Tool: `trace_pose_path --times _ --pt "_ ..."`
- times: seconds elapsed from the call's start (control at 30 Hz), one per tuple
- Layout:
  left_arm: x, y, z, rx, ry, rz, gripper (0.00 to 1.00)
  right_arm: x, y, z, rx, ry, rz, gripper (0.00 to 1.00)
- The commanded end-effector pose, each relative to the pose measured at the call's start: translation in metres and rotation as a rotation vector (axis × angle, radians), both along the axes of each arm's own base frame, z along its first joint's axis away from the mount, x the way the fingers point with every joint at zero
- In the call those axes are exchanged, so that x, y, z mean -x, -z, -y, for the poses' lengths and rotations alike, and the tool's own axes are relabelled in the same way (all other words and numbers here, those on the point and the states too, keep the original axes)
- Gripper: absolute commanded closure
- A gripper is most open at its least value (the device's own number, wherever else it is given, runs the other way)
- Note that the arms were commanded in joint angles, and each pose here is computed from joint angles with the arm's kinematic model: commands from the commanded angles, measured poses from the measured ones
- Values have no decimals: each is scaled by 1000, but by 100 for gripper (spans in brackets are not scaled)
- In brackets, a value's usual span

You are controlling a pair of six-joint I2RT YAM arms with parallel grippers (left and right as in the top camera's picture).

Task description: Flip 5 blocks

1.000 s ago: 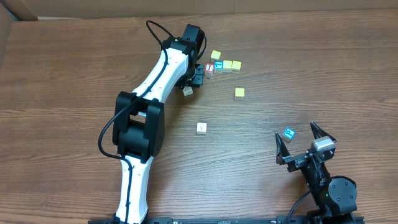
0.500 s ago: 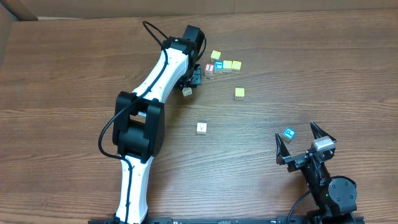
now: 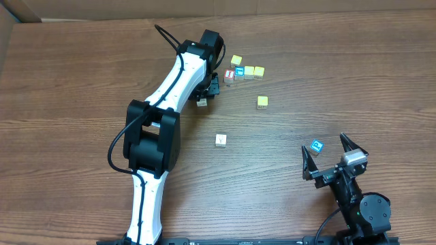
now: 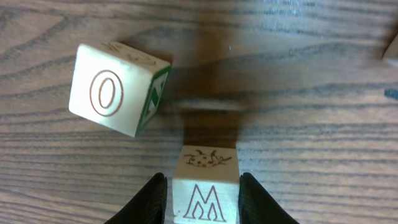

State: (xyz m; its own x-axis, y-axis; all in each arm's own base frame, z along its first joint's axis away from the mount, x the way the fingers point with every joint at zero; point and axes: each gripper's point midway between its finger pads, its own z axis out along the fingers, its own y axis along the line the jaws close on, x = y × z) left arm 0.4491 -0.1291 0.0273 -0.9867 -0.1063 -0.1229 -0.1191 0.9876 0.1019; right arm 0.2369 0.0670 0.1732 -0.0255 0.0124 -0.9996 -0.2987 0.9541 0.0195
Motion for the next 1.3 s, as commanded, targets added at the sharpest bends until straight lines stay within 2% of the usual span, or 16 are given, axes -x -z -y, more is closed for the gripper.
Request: trace_pose_path --times 0.0,0.5,0.73,0.9,1.2,1.27 --pt "0 -1 3 13 33 -13 68 -1 3 2 1 8 1 0" --pt "8 19 0 18 76 -43 66 -1 3 2 1 8 1 0" --pt "1 18 5 164 66 -45 68 -1 3 2 1 8 0 0" --pt "-1 18 1 168 77 -45 69 -1 3 2 1 8 1 0" --pt "-1 18 2 166 90 -46 77 -1 3 2 1 8 1 0" --pt "0 17 1 163 92 -45 82 -1 3 2 1 8 1 0"
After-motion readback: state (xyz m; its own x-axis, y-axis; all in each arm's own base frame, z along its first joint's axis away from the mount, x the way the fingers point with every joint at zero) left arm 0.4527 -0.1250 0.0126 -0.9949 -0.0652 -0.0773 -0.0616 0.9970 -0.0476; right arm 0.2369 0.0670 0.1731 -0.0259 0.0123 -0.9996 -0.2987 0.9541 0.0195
